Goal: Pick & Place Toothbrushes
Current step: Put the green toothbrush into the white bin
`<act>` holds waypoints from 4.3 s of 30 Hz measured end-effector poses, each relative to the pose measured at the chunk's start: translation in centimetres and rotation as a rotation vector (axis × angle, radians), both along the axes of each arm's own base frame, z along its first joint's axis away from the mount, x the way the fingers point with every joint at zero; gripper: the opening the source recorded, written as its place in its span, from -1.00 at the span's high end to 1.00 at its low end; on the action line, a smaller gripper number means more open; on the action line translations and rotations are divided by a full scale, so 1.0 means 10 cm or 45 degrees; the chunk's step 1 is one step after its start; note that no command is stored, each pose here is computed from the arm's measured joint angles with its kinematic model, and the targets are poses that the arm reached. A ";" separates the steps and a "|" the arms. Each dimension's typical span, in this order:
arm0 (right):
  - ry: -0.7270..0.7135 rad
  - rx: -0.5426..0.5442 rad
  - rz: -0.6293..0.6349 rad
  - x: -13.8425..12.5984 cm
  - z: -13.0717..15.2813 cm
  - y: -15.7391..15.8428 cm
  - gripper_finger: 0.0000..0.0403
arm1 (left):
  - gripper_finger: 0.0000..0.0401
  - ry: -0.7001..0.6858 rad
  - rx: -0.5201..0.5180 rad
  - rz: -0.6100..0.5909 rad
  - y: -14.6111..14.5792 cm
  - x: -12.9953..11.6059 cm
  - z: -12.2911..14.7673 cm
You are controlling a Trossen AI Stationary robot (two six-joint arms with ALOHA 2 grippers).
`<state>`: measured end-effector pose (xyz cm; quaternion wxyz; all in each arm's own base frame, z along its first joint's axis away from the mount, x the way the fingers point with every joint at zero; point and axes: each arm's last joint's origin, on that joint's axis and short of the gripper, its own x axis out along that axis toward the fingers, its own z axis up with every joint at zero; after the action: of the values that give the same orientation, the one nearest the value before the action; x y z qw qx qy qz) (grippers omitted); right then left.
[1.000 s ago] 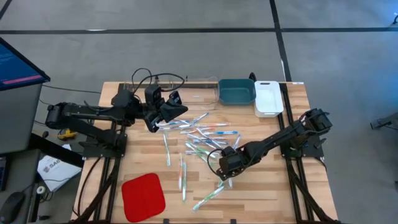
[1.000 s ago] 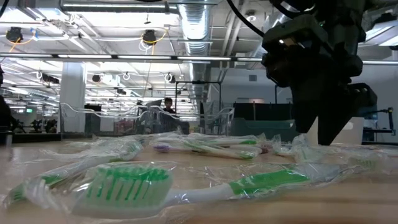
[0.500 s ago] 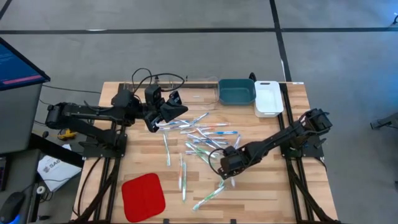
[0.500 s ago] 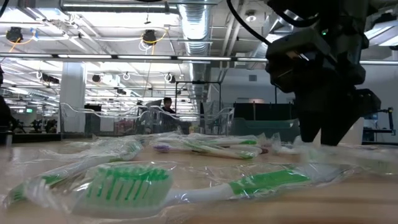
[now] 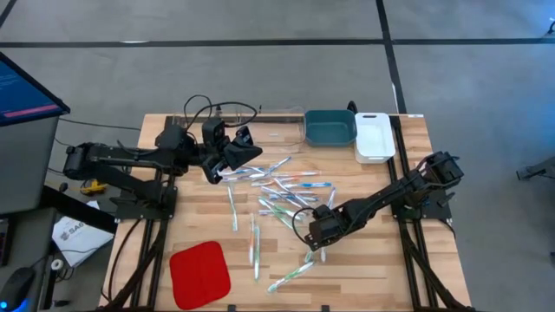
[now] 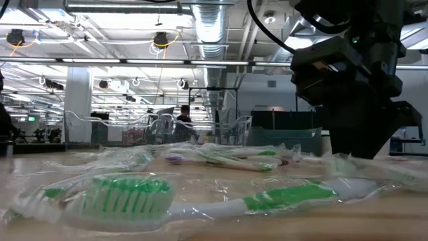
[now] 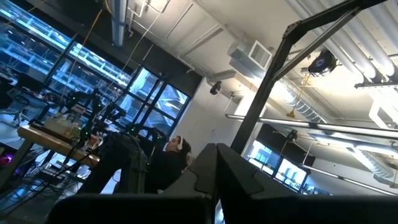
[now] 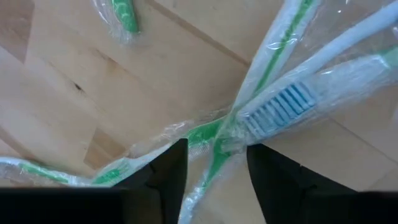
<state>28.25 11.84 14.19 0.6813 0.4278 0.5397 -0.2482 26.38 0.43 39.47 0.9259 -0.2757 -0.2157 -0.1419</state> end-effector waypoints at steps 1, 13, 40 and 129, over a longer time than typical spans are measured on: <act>0.003 -0.001 0.000 0.00 0.00 0.00 0.33 | 0.99 0.000 0.000 0.000 0.00 0.00 0.00; 0.019 0.032 0.001 0.00 0.01 -0.02 0.95 | 0.99 0.003 0.000 -0.001 0.00 0.00 0.00; 0.042 0.072 0.096 -0.01 0.02 -0.04 0.68 | 0.99 0.004 0.001 -0.002 0.00 0.00 0.00; 0.131 -0.569 -0.208 -1.34 1.97 -2.10 0.95 | 0.99 0.029 0.004 -0.009 -0.03 0.01 -0.02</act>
<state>14.87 -9.17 33.92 0.7083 0.2955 0.4688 -0.4373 26.51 0.13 39.27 0.9282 -0.2766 -0.2039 -0.1424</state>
